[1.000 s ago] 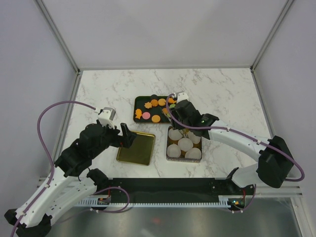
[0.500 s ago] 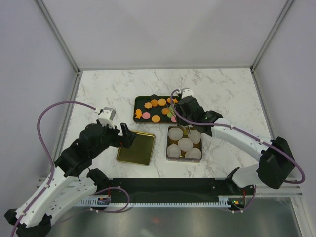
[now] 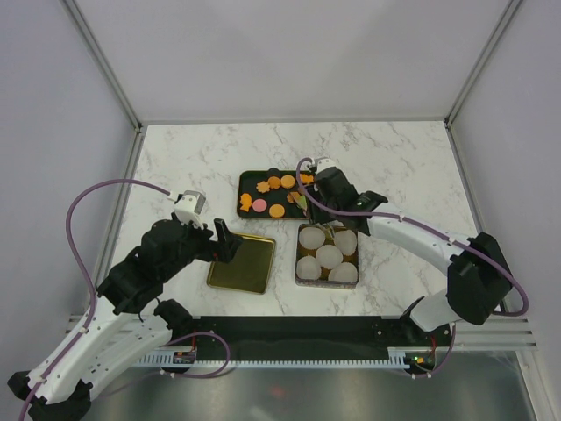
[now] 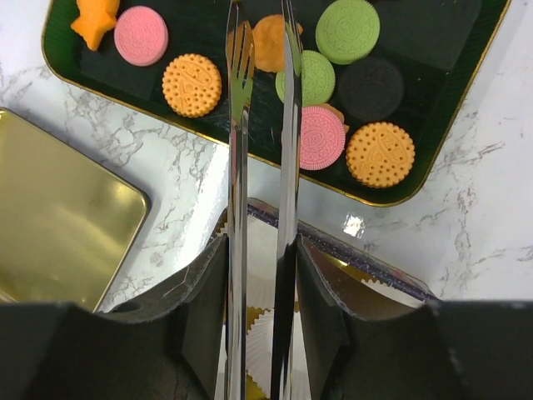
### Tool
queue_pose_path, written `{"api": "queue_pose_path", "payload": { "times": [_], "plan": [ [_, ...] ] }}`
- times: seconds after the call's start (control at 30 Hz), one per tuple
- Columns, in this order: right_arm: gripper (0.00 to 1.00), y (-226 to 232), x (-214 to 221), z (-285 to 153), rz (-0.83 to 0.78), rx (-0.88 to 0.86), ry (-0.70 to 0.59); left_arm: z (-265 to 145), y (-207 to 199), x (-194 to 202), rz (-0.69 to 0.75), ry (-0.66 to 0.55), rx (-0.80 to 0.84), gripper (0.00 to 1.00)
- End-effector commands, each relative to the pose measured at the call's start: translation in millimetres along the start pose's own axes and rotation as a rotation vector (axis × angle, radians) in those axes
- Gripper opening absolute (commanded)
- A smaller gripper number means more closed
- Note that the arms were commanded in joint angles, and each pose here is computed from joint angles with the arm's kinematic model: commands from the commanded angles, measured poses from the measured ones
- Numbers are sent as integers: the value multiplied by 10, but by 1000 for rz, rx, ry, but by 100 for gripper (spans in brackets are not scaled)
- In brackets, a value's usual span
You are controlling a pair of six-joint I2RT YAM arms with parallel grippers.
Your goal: Pack the cookies
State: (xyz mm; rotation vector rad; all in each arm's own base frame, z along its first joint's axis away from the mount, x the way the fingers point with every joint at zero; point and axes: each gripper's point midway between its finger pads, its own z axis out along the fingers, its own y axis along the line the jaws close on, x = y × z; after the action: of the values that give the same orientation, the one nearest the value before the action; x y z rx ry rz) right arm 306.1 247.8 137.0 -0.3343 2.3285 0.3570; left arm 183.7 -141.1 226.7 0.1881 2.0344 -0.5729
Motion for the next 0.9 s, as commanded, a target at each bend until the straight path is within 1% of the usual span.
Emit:
{"api": "queue_pose_path", "payload": {
  "times": [0.0,0.13,0.3,0.87],
  "plan": [
    [45,138,-147,43,-14,-46,-22,-1,-22,10,-20,2,9,100],
    [46,126,-125,118,-19,-38,-7,7,-26,19,-18,7,10,100],
    [50,125,-104,157,-23,-32,2,4,-29,14,-20,6,10,100],
    [51,108,-87,220,-32,-24,19,4,-33,11,-19,5,12,100]
  ]
}}
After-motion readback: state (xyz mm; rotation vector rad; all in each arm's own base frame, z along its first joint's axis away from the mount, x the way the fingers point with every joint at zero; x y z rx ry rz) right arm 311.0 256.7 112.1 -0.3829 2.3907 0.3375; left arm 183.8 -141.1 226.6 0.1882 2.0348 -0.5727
